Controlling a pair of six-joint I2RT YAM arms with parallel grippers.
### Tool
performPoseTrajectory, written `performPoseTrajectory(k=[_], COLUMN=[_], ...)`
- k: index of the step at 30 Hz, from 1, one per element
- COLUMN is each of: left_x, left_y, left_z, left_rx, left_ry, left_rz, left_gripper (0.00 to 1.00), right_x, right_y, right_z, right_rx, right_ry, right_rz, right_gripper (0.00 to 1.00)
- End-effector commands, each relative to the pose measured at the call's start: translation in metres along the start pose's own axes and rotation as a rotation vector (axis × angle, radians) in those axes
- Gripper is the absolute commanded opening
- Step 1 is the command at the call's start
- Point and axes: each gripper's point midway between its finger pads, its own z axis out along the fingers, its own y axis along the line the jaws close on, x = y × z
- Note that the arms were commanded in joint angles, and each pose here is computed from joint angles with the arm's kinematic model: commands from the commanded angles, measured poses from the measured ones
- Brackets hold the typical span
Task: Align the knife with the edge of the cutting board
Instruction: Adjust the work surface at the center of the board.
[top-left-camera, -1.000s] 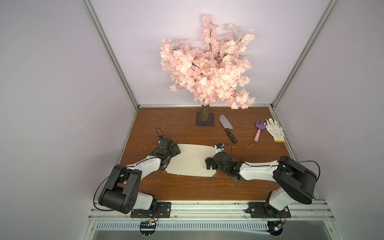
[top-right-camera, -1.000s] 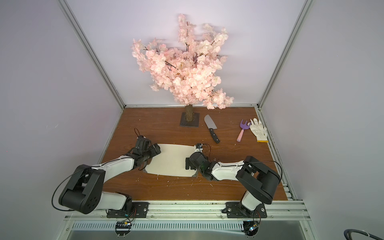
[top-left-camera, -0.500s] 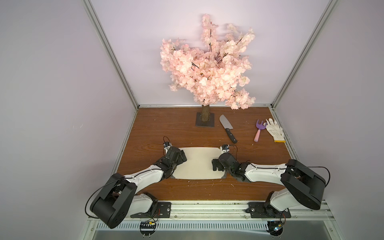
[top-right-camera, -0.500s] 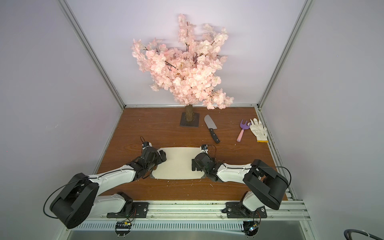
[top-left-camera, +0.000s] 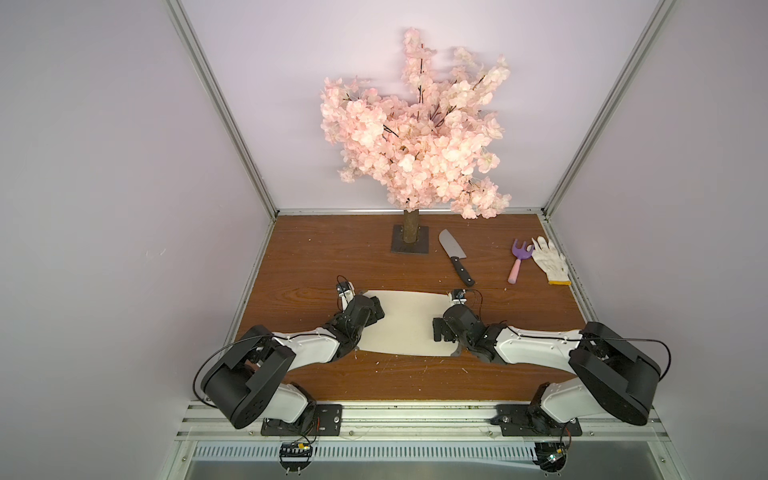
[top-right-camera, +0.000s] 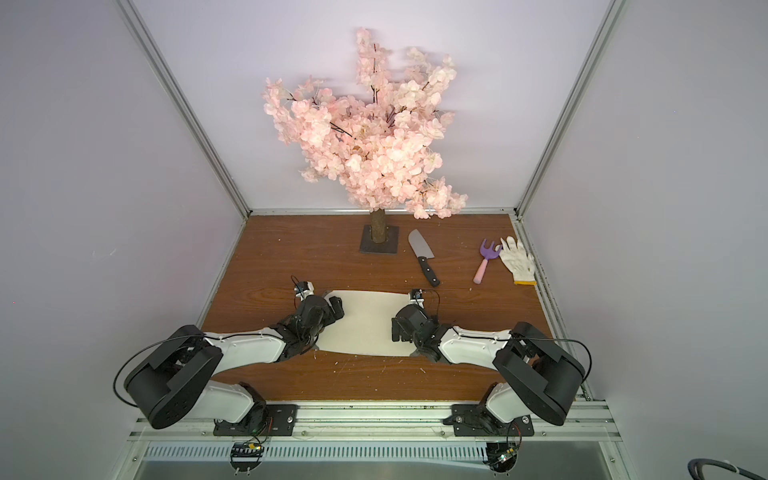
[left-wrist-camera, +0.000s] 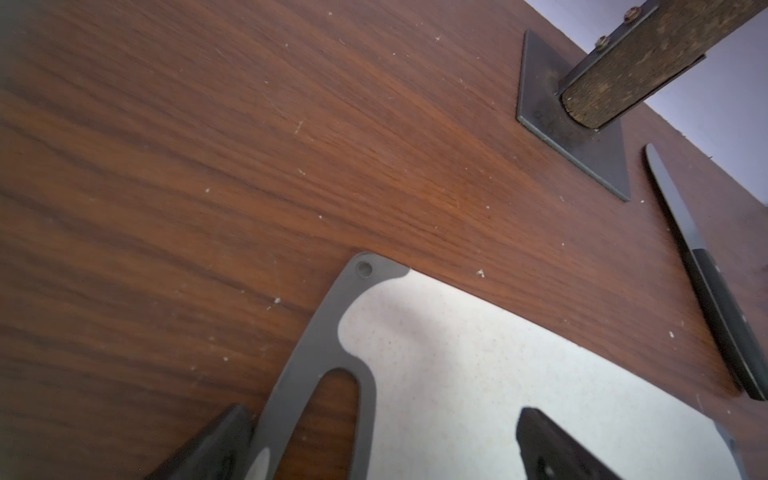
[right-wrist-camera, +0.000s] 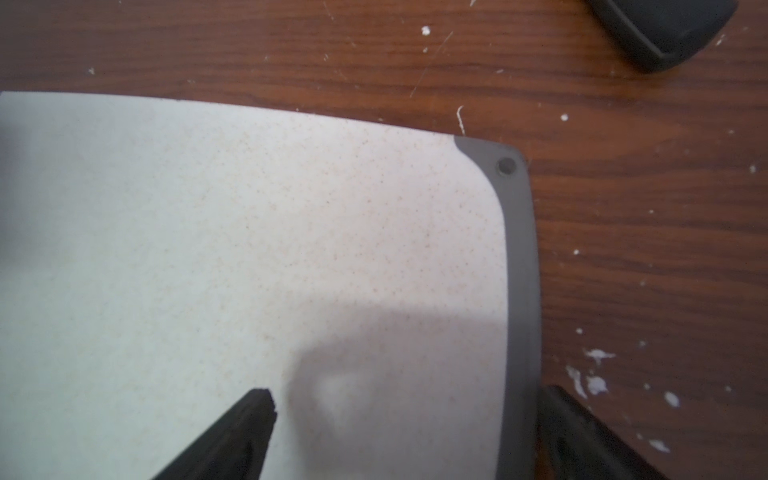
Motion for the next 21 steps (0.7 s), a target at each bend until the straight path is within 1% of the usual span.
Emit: performPoseTrajectory(k=[1,7,11,21], left_x=[0.105,0.114,0.119,0.122], left_y=[-0.028,-0.035,-0.036,-0.031], left_z=[-0.021,-0.027,-0.030,-0.031], left_rx=[0.198,0.216,0.218,0.213], left_ry=[0.457,0.464,0.464,0.472], left_rz=[-0.058,-0.048,-0.051,-0.071], left_gripper=[1.00,1.00,1.00,1.00], right_x=[0.005,-0.003,-0.015,-0.019], right_y=[0.047,0.035,0.034,0.036], right_z=[-0.011,-0.015,-0.017,-0.011], right_rx=[-0.254,-0.268,-0.298,-0.318], right_ry=[0.066,0.044,0.030,0.058], right_rz=[0.032,0.063,0.067,0.044], right_gripper=[1.00,1.00,1.00,0.99])
